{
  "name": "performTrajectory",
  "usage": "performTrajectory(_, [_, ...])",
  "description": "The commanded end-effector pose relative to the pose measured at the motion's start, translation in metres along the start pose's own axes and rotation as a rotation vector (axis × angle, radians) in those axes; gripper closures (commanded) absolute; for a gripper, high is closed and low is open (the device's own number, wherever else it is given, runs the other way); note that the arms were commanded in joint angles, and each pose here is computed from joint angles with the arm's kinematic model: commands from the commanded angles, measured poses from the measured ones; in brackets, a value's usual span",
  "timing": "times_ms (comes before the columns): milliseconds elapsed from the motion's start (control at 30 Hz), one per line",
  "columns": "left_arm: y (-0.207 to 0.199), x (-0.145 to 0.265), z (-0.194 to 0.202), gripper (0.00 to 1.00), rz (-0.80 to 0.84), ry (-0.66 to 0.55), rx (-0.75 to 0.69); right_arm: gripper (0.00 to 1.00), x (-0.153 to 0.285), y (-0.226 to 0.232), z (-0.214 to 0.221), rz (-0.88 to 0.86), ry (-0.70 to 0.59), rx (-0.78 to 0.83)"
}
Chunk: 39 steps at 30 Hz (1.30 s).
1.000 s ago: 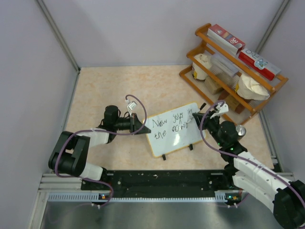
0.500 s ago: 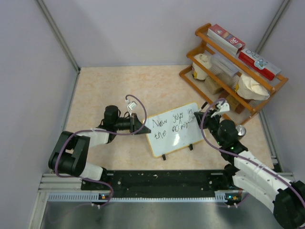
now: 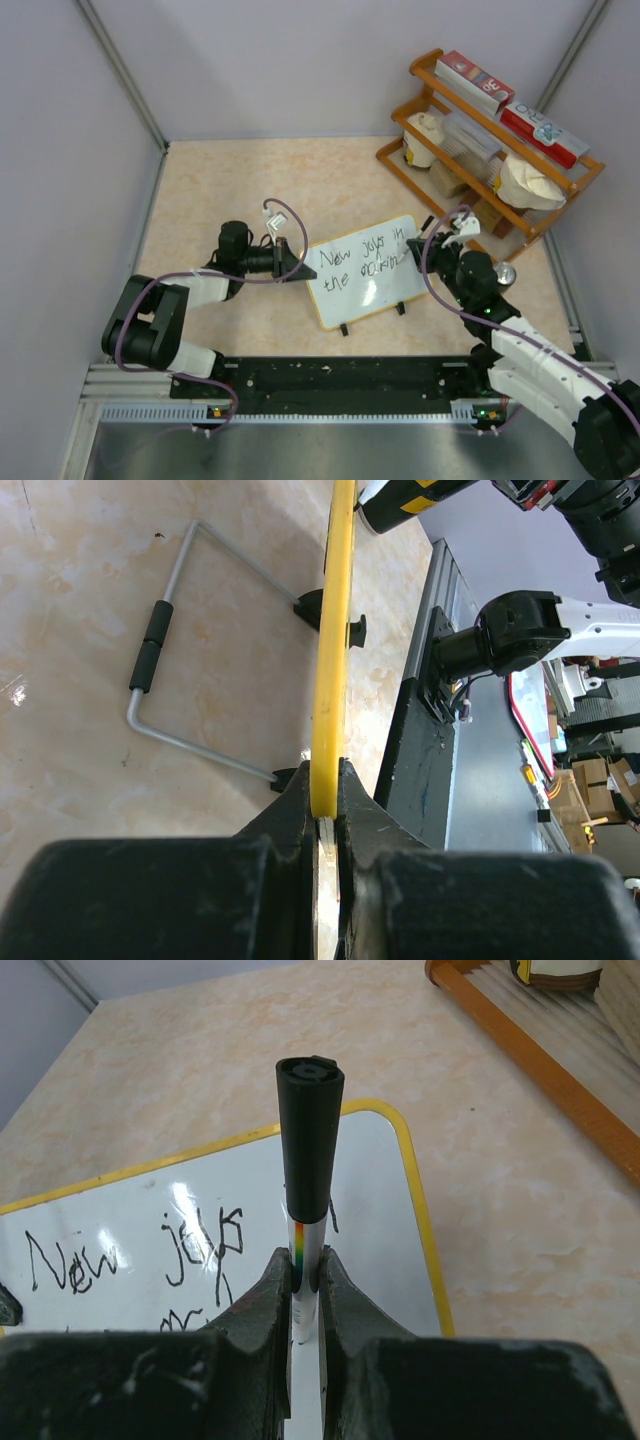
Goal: Write a sentence on the whiteboard
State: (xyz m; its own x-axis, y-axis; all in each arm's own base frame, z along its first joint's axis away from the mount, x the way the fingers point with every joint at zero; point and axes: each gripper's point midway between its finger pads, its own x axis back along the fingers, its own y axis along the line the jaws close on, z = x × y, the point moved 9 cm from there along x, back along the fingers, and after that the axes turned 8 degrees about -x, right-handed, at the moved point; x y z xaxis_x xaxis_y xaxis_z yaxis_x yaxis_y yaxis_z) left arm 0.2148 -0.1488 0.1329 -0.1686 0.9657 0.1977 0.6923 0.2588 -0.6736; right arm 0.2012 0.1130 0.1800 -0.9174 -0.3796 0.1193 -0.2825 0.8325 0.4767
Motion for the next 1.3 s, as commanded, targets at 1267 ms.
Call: performTrajectory(1267, [0.007,-0.002,-0.005,1.00,-0.019,-0.018,-0.108,1.00,-0.009,0.004,-0.027,0.091,-0.052,0.018])
